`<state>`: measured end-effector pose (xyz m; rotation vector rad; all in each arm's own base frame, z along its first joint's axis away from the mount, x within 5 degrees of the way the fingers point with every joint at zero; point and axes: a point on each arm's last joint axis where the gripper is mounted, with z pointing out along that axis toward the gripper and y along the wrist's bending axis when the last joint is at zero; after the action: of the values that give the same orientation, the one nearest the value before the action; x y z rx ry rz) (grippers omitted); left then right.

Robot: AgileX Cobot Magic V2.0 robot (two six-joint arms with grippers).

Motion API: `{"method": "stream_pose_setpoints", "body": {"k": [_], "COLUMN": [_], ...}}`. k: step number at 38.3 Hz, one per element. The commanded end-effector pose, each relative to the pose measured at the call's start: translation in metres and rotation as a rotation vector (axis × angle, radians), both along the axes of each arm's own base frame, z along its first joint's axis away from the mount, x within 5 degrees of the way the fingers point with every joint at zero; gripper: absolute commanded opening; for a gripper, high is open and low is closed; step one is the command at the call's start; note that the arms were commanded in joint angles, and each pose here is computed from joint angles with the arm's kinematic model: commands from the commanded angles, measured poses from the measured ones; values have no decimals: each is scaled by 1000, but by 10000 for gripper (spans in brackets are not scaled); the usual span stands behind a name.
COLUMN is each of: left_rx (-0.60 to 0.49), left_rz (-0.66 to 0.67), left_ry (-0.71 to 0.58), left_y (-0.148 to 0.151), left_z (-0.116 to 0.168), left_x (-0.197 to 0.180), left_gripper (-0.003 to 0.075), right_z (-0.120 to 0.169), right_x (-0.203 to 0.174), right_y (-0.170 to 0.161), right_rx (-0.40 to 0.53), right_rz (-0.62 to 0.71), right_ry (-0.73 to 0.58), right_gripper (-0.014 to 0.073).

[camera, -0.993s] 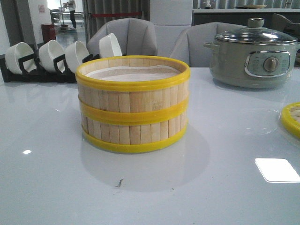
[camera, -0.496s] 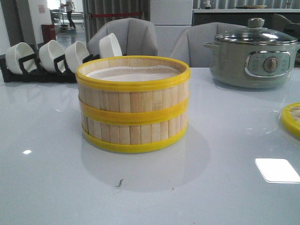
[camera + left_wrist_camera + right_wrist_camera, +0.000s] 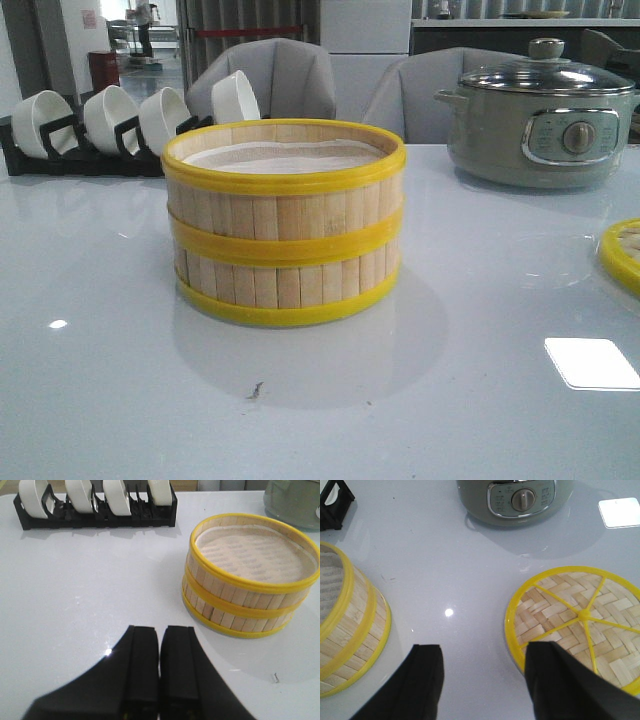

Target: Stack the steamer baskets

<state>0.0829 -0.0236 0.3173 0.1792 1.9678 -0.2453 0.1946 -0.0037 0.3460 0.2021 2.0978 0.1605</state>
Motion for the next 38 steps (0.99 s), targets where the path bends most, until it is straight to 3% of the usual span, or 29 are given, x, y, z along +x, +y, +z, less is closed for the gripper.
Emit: {"method": "stream_pose_setpoints", "body": {"k": [1, 29, 33, 35, 38], "left_rx": [-65, -42, -42, -42, -42], "left_rz": [10, 16, 16, 16, 16], "left_ry": [-93, -90, -90, -90, -89], "left_y": [-1, 0, 0, 0, 0], "left_z": [7, 1, 1, 1, 0], "left_x": [2, 4, 4, 4, 4], "left_gripper": [84, 83, 83, 83, 83], "right_z": [17, 9, 8, 7, 5], "right_x": [3, 11, 11, 10, 9], "right_y": [-1, -1, -1, -1, 0], "right_rx": [3, 14, 14, 15, 17], "right_rz": [-12, -11, -11, -9, -3], "right_ry": [-101, -56, -53, -43, -11], "right_gripper": [468, 463, 358, 256, 26]}}
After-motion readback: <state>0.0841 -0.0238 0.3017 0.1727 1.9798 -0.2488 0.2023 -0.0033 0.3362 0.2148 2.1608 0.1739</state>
